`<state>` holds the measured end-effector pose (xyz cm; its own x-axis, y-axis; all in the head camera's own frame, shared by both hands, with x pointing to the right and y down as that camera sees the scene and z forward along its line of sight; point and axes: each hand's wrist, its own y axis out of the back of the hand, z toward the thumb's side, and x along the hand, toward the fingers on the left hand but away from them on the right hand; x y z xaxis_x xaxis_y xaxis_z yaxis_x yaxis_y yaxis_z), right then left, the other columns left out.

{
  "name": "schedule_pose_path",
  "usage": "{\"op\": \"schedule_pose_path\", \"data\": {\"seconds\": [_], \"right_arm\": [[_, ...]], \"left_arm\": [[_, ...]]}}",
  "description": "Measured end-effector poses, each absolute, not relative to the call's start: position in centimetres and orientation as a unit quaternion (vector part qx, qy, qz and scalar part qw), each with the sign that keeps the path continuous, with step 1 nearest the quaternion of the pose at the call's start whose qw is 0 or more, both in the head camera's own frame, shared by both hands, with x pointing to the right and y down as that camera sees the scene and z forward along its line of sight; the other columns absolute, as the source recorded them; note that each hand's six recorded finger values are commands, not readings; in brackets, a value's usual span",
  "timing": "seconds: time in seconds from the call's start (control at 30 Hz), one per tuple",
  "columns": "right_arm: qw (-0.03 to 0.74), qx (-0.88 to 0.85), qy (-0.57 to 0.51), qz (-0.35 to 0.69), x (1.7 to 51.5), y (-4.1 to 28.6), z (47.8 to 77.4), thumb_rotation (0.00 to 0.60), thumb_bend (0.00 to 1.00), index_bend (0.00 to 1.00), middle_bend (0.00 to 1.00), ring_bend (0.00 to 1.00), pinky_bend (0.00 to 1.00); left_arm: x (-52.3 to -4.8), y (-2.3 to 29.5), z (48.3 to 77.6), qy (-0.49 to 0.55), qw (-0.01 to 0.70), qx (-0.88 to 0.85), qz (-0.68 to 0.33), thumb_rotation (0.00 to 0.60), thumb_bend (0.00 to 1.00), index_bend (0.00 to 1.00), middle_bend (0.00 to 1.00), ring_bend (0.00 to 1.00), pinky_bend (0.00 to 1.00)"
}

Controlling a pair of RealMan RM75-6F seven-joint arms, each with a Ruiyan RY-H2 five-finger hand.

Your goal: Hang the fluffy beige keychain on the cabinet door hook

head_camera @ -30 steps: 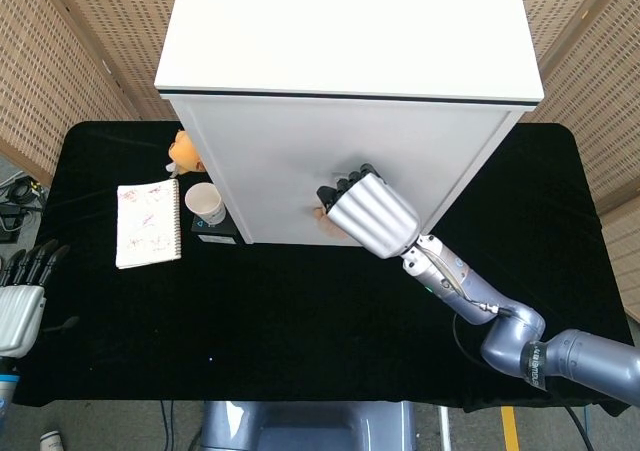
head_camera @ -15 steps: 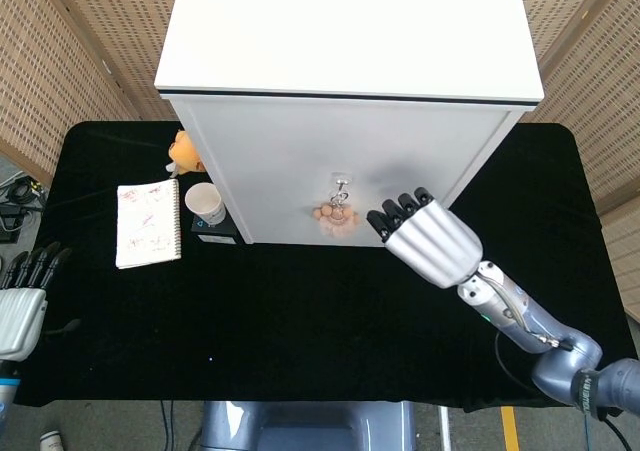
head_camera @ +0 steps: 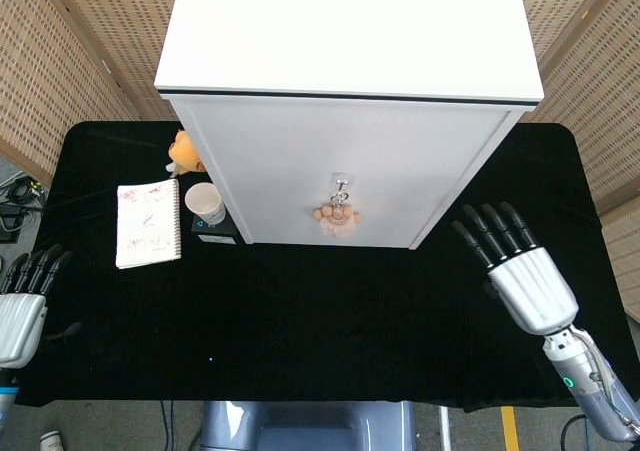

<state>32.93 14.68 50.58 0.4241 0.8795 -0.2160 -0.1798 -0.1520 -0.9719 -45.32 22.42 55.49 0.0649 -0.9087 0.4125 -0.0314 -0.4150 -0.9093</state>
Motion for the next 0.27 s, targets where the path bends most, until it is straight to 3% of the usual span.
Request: {"op": "schedule_pose_path", "data": {"seconds": [0.27], "right_arm": [[0.487, -0.618, -0.344, 0.512, 38.5, 17.4, 53.8, 0.6, 0.0, 0.0, 0.0, 0.0, 0.0]], "left_arm": [[-45.3, 22.8, 54.8, 0.386, 0.388, -0.623, -0.559, 0.6, 0.0, 0.0, 0.0, 0.0, 0.0]]}}
